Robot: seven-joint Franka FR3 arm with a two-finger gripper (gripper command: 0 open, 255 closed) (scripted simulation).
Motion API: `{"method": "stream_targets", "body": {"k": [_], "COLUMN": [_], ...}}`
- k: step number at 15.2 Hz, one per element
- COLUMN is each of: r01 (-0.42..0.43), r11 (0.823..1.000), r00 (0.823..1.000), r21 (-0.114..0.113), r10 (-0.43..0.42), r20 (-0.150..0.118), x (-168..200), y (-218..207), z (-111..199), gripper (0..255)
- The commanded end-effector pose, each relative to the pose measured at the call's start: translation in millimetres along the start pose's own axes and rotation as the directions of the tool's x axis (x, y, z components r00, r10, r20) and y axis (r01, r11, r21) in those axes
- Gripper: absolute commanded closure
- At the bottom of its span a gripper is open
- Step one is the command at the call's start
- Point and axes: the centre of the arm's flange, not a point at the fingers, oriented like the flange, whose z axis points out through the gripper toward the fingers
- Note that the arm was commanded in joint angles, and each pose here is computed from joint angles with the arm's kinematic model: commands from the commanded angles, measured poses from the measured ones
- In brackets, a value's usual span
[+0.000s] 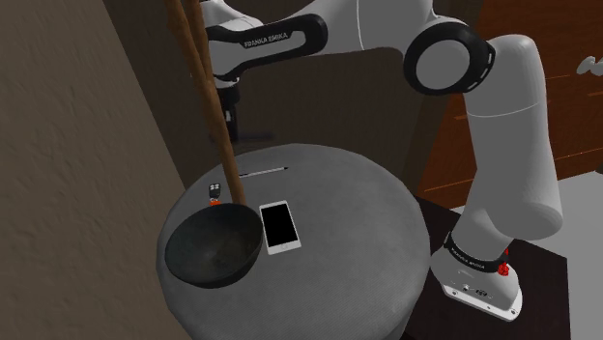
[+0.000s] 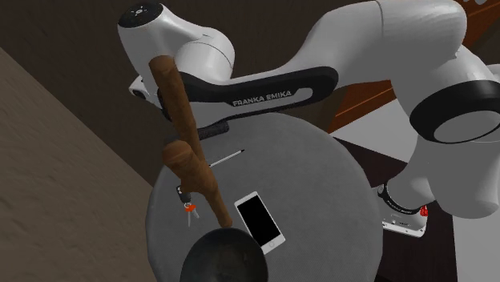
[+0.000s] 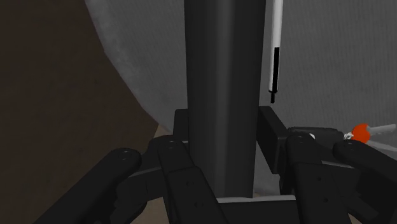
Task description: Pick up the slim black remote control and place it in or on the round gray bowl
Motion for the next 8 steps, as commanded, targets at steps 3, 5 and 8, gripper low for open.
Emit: {"method": "stream_targets", "body": {"k": [3, 5, 8], "r01": [0.0, 0.0, 0.0], "r11": [1.0, 1.0, 1.0], "r00": [1.0, 1.0, 1.0], "r21": [0.0, 0.0, 0.0], "r10": [0.0, 0.0, 0.0], "r20": [0.0, 0.0, 0.0], "x": [-1, -1, -1], "y": [2, 3, 4], "z": [-23, -33, -49], "gripper": [255, 255, 255]}}
